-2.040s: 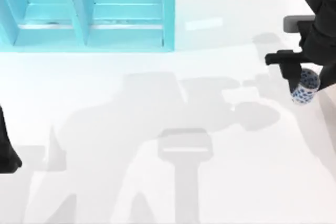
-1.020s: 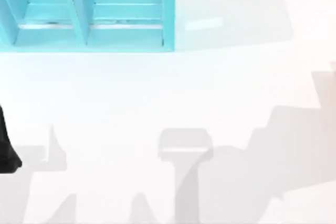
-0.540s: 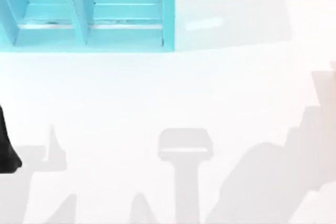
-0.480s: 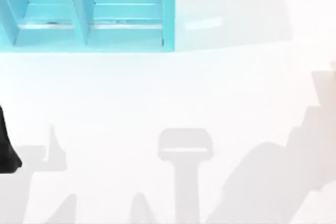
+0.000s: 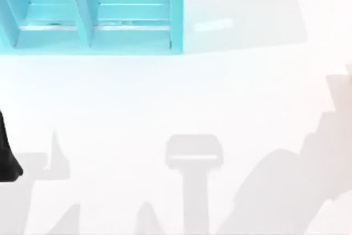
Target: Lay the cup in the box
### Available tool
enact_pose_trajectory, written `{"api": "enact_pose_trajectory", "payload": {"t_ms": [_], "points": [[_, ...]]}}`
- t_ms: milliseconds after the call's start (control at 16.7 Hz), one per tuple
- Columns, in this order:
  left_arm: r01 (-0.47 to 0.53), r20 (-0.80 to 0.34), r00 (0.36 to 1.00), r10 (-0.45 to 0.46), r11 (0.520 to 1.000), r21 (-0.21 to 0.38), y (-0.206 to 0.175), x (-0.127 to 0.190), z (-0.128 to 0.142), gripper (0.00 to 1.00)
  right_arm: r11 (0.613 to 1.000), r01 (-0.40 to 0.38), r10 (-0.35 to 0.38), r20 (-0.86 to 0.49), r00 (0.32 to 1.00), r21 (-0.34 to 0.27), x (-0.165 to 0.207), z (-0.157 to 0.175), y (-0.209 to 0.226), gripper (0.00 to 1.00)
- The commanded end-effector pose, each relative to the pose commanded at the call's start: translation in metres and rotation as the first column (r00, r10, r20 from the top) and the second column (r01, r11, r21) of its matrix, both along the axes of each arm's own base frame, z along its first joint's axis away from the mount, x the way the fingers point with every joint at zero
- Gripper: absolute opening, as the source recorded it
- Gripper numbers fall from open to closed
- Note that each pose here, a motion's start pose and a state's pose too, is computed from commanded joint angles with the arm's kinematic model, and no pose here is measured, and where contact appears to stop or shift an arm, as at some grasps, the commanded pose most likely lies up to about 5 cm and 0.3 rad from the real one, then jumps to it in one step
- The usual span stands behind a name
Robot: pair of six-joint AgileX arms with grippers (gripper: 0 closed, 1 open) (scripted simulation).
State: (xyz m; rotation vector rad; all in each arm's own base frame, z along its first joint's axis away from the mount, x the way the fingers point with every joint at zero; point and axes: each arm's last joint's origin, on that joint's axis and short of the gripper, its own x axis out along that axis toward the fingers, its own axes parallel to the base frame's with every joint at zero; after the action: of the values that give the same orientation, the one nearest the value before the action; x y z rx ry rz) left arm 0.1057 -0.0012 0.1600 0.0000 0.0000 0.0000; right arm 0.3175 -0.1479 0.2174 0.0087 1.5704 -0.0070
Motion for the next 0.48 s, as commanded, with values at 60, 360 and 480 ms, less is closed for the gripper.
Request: {"api": "enact_pose_trajectory", "payload": {"t_ms": [60, 360, 480], "points": [[0.0, 0.0, 1.0, 0.0, 1.0, 0.0, 0.0, 0.0, 0.0, 1.0, 1.0, 0.0, 0.0, 0.0, 1.0, 0.0, 0.0, 0.0, 0.0, 0.38], [0.0, 0.0, 1.0, 0.0, 1.0, 0.0, 0.0, 0.0, 0.0, 1.0, 1.0, 0.0, 0.0, 0.0, 1.0, 0.0, 0.0, 0.0, 0.0, 0.75], [0.0, 0.0, 1.0, 0.0, 1.0, 0.0, 0.0, 0.0, 0.0, 1.0, 1.0, 0.0, 0.0, 0.0, 1.0, 0.0, 0.0, 0.0, 0.0, 0.9]]}}
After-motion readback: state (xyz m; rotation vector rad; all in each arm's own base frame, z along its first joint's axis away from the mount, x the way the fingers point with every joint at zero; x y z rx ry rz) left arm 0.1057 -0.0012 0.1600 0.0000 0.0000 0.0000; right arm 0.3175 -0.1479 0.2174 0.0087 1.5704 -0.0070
